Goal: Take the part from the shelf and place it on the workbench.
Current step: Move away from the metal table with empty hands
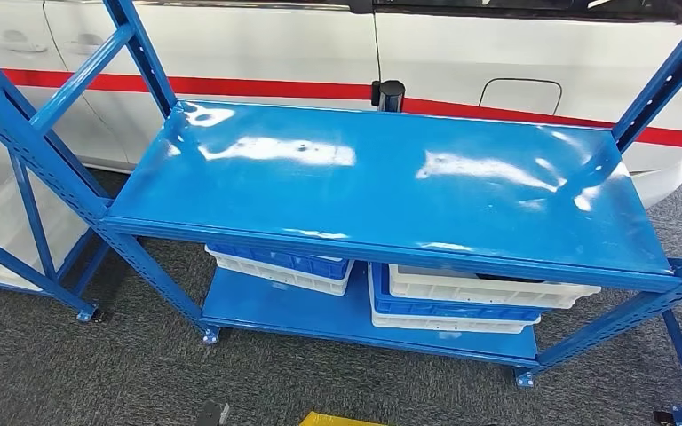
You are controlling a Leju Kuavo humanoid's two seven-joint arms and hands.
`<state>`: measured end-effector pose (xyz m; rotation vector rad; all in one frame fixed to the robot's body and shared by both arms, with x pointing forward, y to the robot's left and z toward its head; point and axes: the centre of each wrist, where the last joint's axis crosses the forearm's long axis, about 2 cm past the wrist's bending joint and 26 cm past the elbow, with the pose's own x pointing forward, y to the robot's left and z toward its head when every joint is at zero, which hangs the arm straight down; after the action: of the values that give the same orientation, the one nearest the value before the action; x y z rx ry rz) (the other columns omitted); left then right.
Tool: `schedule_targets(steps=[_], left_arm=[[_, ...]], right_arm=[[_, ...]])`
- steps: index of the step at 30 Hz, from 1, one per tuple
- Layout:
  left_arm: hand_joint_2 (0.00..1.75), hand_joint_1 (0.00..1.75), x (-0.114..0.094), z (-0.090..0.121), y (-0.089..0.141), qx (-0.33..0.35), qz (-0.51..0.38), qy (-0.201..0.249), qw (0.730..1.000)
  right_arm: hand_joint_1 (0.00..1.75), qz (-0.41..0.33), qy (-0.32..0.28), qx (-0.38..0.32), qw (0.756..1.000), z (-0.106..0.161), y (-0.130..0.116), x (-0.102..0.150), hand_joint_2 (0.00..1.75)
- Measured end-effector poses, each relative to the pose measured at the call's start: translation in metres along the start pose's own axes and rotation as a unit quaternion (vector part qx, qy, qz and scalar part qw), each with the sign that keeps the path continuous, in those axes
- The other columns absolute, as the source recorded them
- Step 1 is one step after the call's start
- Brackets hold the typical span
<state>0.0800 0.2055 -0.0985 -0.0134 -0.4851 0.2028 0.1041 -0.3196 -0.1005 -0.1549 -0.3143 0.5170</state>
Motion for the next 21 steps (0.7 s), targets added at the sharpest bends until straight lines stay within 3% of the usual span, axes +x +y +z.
schedule_targets(steps=[15, 21], left_arm=[[1.75, 0.00, -0.005, 0.001, 0.002, 0.012, -0.003, 0.015, 1.000], [1.75, 0.00, -0.017, 0.004, 0.015, 0.012, -0.014, 0.039, 0.999]], right_arm=[[0.00, -0.002, 0.012, -0.012, 1.000, 0.000, -0.005, -0.003, 1.75], [0.00, -0.038, 0.022, -0.006, 0.999, 0.002, 0.003, -0.014, 1.75]])
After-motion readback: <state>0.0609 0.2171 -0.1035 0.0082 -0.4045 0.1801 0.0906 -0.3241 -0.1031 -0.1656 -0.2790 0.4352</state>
